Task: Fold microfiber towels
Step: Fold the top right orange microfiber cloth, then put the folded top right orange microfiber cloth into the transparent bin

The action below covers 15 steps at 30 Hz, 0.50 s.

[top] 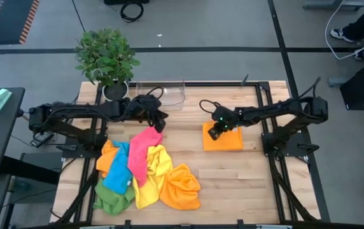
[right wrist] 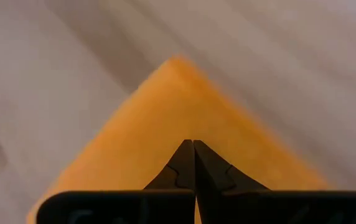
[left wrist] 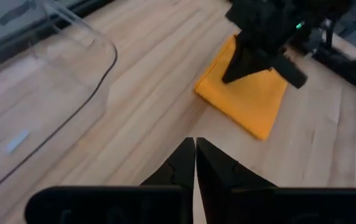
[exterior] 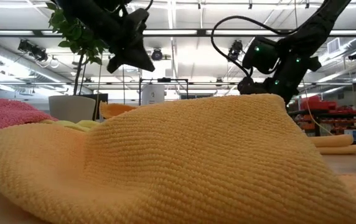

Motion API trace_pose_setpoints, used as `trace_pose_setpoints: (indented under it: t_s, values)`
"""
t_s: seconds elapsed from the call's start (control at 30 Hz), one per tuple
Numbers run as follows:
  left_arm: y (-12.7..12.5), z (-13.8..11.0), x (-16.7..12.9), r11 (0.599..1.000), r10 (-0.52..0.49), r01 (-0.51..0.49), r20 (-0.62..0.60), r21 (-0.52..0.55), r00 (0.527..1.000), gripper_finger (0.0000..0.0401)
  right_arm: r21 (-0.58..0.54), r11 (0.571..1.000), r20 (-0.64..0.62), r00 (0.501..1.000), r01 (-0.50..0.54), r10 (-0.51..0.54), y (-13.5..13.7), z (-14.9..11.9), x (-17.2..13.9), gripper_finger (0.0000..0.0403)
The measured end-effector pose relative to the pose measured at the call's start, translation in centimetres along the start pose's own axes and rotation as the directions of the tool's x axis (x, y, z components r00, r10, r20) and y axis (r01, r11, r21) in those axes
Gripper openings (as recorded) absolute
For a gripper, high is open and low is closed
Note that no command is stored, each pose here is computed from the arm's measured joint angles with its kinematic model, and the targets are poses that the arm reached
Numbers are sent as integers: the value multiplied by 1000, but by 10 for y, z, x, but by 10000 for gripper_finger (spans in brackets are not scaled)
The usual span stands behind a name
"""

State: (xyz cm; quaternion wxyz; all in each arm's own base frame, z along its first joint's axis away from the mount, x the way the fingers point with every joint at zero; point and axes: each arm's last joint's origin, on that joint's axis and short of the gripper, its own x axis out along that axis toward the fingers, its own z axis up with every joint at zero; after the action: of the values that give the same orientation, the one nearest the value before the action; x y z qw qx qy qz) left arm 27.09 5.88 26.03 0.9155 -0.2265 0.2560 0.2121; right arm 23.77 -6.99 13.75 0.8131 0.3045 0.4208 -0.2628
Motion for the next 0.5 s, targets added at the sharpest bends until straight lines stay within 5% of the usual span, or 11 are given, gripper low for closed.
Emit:
trace_pose_setpoints:
  t_s: [0.27, 0.5]
  values:
    - [-18, -6, 32, 955, -77, 92, 62, -283, 995, 16, 38, 989, -7, 989, -146, 146, -9, 28, -38, 1]
    - [-31, -28, 86, 886, -194, 202, 62, -417, 979, 96, 107, 987, -55, 991, -119, 125, -18, 8, -95, 7]
